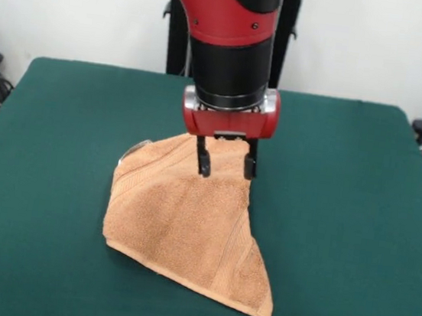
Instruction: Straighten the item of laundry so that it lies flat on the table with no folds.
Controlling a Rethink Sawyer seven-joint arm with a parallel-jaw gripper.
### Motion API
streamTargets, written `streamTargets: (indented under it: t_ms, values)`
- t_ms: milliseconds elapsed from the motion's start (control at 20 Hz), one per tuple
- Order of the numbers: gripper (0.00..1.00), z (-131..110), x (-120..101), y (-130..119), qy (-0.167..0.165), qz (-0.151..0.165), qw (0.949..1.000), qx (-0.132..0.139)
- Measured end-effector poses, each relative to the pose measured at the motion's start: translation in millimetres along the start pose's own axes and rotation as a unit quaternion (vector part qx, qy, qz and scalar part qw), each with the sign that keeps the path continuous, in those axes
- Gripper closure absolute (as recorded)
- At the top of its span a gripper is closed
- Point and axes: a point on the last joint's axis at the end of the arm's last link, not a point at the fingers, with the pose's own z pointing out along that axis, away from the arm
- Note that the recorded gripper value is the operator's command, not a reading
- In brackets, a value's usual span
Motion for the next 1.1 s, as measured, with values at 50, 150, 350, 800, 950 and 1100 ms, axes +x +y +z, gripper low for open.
streamTargets:
  t_ms: [50, 150, 350, 800, 950, 1100]
  values:
    - [0.0, 2.2, -1.1, 2.3, 0.0, 0.0, 1.0, -0.006]
    - [0.0, 5.4, -1.1, 3.8, 0.001, 0.0, 0.9999, -0.012]
    - [0.0, 13.5, -1.4, 8.4, 0.004, -0.001, 0.9996, -0.026]
    - [0.0, 15.7, -4.7, 10.5, 0.001, 0.0, 0.9991, -0.041]
    - [0.0, 15.3, -5.1, 10.4, 0.0, 0.0, 0.9991, -0.042]
    - [0.0, 14.3, -5.7, 11.6, -0.001, -0.002, 0.9991, -0.042]
